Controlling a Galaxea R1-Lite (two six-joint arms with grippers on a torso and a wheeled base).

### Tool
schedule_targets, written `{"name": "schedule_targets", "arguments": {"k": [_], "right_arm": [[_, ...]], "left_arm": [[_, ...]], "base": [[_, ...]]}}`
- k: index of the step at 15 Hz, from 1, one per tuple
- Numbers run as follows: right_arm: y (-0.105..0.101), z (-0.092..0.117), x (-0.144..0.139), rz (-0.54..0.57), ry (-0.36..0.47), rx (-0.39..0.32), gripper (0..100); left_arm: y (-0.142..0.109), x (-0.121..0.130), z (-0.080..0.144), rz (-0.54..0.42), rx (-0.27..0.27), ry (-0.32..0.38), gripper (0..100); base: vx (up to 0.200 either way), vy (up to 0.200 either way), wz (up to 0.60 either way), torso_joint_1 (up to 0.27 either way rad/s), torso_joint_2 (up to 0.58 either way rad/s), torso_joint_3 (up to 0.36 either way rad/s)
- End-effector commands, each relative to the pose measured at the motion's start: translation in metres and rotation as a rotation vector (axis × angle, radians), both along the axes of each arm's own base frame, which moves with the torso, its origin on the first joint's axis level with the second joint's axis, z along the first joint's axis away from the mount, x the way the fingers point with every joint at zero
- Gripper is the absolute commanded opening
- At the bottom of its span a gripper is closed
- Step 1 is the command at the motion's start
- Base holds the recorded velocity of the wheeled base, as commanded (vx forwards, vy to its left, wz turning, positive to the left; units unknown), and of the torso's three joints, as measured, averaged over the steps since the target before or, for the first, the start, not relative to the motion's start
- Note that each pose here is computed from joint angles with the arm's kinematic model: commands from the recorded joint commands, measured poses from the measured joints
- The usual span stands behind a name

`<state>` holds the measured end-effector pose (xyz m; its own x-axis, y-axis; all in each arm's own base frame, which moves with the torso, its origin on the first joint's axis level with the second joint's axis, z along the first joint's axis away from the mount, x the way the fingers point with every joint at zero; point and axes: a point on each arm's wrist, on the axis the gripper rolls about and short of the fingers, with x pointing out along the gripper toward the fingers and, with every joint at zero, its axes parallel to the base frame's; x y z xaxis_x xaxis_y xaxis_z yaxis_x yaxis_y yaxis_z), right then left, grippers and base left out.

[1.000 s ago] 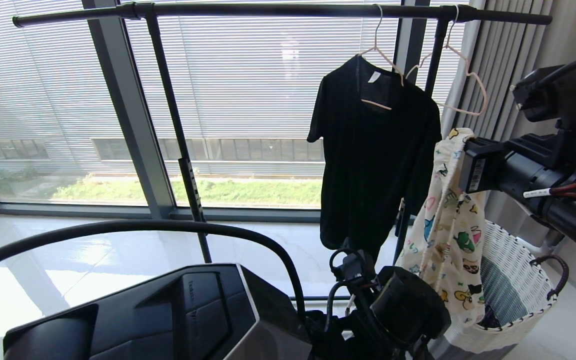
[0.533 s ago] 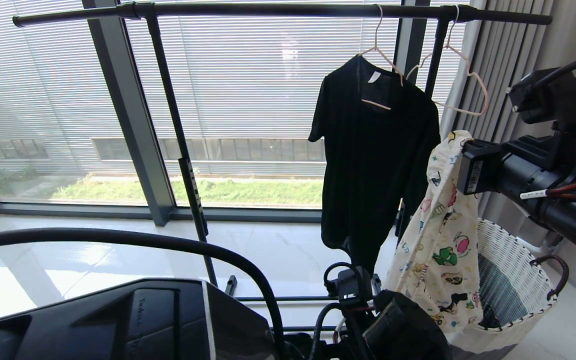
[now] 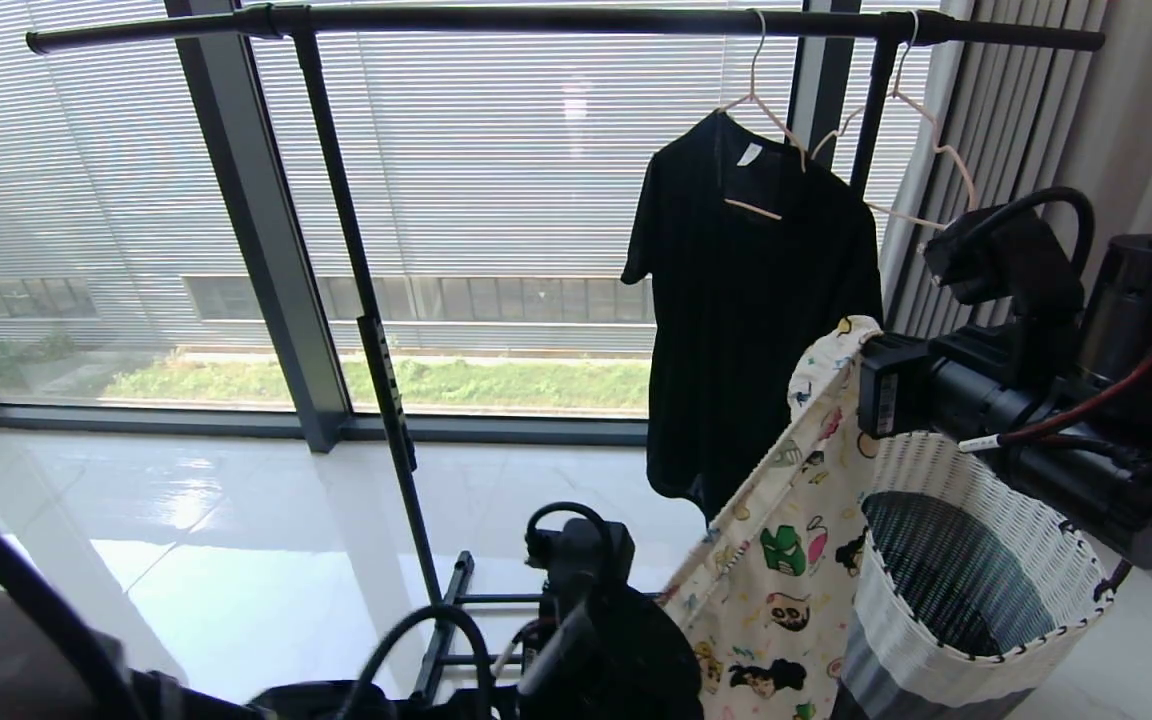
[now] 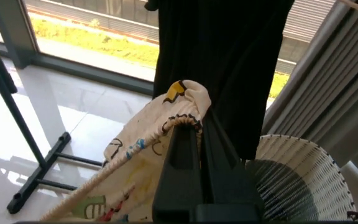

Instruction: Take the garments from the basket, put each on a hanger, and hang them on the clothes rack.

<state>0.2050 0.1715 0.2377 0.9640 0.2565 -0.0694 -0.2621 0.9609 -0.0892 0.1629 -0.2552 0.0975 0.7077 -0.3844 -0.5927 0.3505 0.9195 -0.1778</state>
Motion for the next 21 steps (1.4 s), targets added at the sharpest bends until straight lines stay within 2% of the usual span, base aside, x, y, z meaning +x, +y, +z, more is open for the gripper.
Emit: {"name": "schedule_targets", "arguments": {"k": [1, 2, 3, 5, 6, 8, 11, 14, 17, 19, 21], "right_arm": [[0.01, -0.007, -0.002, 0.032, 0.024, -0.025, 0], [0.011, -0.009, -0.003, 0.035, 0.033, -0.033, 0], [0.01, -0.01, -0.01, 0.047, 0.068, -0.069, 0], [0.002, -0.006, -0.024, 0.067, 0.11, -0.111, 0], [-0.007, -0.001, -0.041, 0.09, 0.139, -0.142, 0], [-0.021, 0.006, -0.063, 0.125, 0.164, -0.17, 0], [-0.042, 0.013, -0.088, 0.16, 0.197, -0.212, 0], [-0.053, 0.016, -0.098, 0.161, 0.203, -0.219, 0], [-0.051, 0.024, -0.1, 0.188, 0.177, -0.194, 0], [-0.046, 0.035, -0.095, 0.201, 0.158, -0.164, 0], [-0.046, 0.036, -0.098, 0.221, 0.158, -0.168, 0]], "left_arm": [[0.075, 0.02, 0.067, 0.089, -0.005, -0.214, 0], [0.086, 0.023, 0.077, 0.098, 0.022, -0.255, 0], [0.109, 0.032, 0.103, 0.124, 0.091, -0.368, 0], [0.123, 0.038, 0.13, 0.151, 0.135, -0.477, 0], [0.126, 0.038, 0.148, 0.144, 0.158, -0.547, 0], [0.122, 0.032, 0.163, 0.102, 0.172, -0.612, 0], [0.107, 0.022, 0.172, 0.006, 0.171, -0.658, 0], [0.104, 0.021, 0.176, -0.051, 0.198, -0.691, 0], [0.097, 0.017, 0.174, -0.142, 0.199, -0.705, 0], [0.097, 0.014, 0.171, -0.15, 0.201, -0.698, 0], [0.099, 0.012, 0.171, -0.15, 0.201, -0.701, 0]], "base": [[0.0, 0.0, 0.0, 0.0, 0.0, 0.0], [0.0, 0.0, 0.0, 0.0, 0.0, 0.0], [0.0, 0.0, 0.0, 0.0, 0.0, 0.0], [0.0, 0.0, 0.0, 0.0, 0.0, 0.0], [0.0, 0.0, 0.0, 0.0, 0.0, 0.0], [0.0, 0.0, 0.0, 0.0, 0.0, 0.0], [0.0, 0.0, 0.0, 0.0, 0.0, 0.0], [0.0, 0.0, 0.0, 0.0, 0.0, 0.0], [0.0, 0.0, 0.0, 0.0, 0.0, 0.0], [0.0, 0.0, 0.0, 0.0, 0.0, 0.0], [0.0, 0.0, 0.0, 0.0, 0.0, 0.0]]}}
